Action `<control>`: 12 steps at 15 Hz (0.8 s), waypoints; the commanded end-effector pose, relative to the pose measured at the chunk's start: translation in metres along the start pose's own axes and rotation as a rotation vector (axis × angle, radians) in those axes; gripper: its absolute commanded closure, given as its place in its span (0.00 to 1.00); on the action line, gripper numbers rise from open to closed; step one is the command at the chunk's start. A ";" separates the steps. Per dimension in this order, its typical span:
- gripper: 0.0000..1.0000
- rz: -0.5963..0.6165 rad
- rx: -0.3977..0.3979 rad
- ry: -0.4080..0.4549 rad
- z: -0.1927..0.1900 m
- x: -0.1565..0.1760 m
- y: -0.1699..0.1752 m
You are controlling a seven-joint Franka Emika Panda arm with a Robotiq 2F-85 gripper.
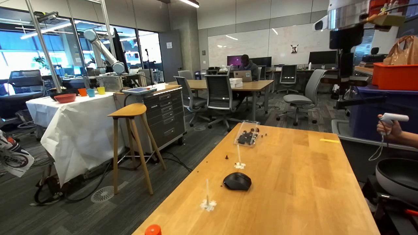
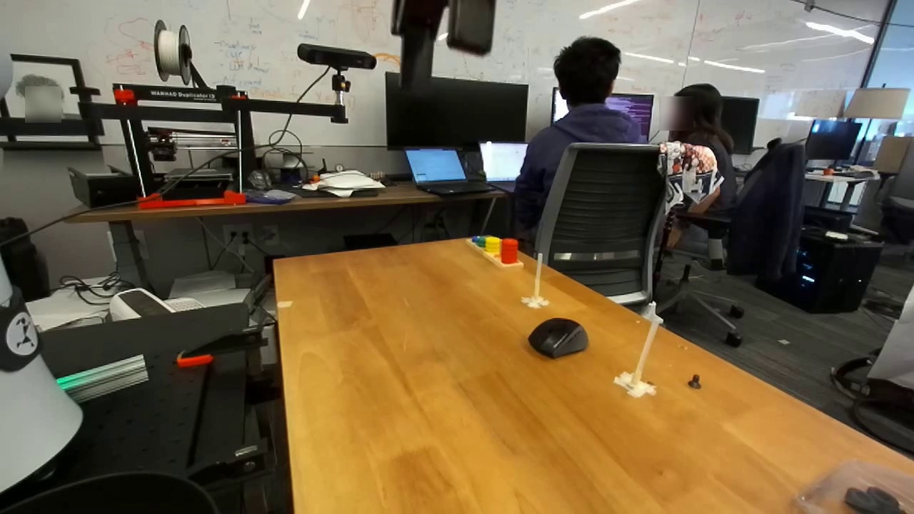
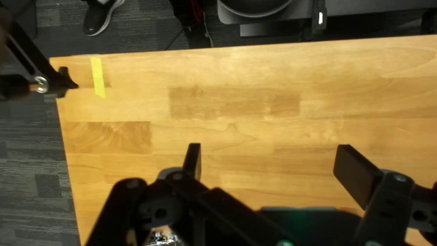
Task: Slightly move the black object on the table
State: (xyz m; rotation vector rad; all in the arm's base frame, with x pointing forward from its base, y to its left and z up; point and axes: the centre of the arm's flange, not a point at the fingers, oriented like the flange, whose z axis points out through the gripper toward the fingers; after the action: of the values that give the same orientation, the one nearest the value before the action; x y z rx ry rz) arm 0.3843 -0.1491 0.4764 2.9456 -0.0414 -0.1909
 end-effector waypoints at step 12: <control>0.58 -0.042 -0.065 0.133 0.125 0.179 -0.136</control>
State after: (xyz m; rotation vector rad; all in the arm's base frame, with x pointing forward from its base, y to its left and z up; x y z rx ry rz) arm 0.5142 -0.0580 0.3272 2.9225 0.0522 -0.0730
